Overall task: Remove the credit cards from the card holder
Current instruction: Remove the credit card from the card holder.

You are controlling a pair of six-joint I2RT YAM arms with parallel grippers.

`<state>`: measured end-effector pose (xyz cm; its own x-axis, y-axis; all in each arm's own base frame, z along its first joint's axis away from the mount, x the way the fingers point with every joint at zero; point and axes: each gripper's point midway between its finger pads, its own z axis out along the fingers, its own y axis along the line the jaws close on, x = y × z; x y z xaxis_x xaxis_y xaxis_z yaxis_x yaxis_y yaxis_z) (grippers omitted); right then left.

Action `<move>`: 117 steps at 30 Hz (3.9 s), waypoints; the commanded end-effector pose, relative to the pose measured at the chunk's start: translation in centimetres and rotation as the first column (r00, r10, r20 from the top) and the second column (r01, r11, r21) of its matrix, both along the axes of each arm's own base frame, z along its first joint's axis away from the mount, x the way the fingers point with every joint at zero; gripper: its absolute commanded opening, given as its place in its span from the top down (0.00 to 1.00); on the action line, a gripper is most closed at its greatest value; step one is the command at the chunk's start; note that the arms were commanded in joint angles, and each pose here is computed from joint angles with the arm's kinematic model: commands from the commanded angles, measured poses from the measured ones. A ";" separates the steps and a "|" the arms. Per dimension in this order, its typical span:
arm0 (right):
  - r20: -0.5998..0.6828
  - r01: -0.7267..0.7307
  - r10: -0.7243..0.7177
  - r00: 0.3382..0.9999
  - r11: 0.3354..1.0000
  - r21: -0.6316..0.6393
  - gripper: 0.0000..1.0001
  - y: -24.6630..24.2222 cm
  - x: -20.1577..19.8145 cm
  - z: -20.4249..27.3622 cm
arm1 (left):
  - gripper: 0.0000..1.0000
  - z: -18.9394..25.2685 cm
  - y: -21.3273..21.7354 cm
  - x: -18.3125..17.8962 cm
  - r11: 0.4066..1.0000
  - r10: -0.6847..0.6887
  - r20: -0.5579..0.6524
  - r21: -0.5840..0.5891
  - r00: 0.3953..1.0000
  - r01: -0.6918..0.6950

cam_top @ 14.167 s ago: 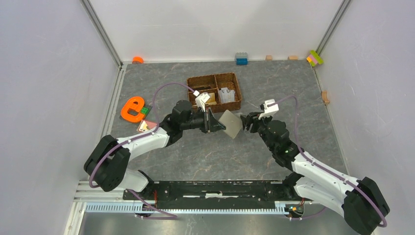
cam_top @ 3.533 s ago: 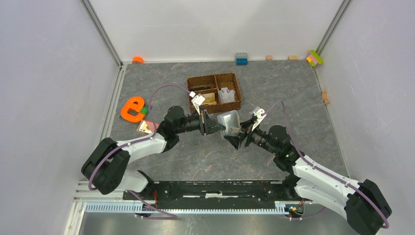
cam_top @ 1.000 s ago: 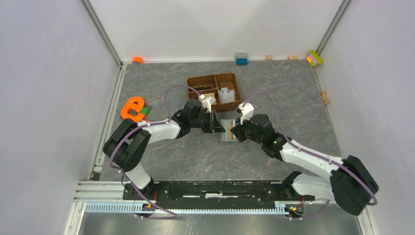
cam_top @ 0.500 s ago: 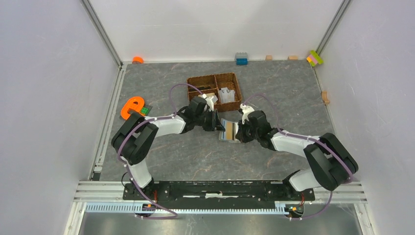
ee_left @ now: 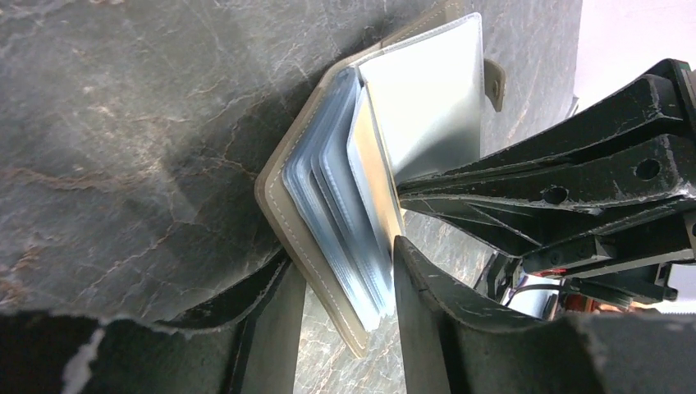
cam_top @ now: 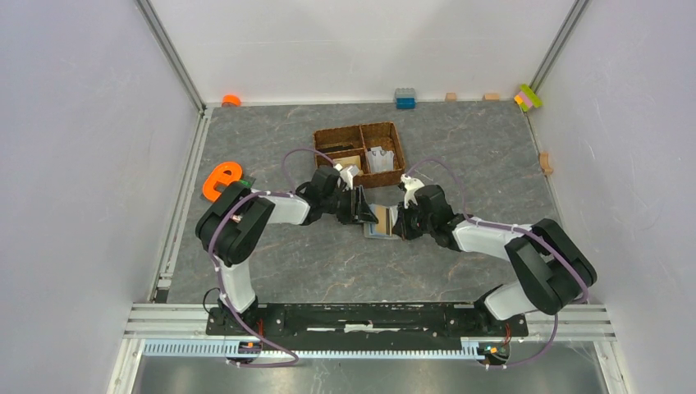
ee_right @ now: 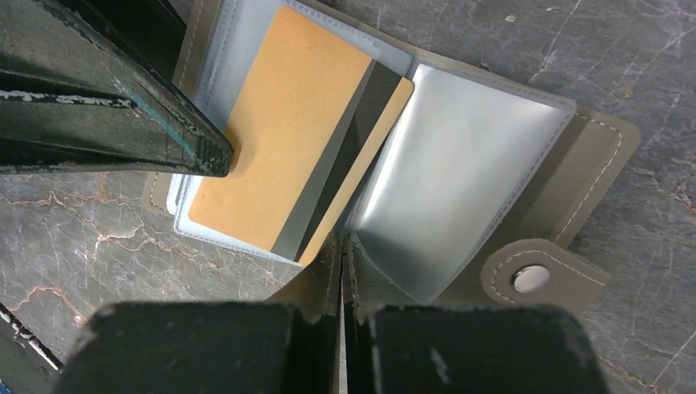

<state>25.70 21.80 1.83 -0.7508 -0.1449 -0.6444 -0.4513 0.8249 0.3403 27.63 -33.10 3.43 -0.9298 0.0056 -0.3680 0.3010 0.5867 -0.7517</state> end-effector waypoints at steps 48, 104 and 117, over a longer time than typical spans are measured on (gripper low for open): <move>0.298 -0.073 -0.104 0.949 0.847 0.526 0.57 -1.4 -0.2 13.2 | 0.92 15.7 -2.7 -5.0 0.871 -0.116 0.329 -0.420 0.937 0.256; 0.371 -0.185 -0.137 0.919 0.680 0.709 1.00 -2.9 -2.6 17.7 | 0.68 17.9 -4.7 -9.3 0.810 -0.240 0.445 -0.398 0.863 0.431; 0.335 -0.138 -0.163 0.928 0.685 0.715 1.00 -3.5 -2.1 16.9 | 0.85 18.7 -3.1 -8.1 0.815 -0.154 0.453 -0.444 0.878 0.372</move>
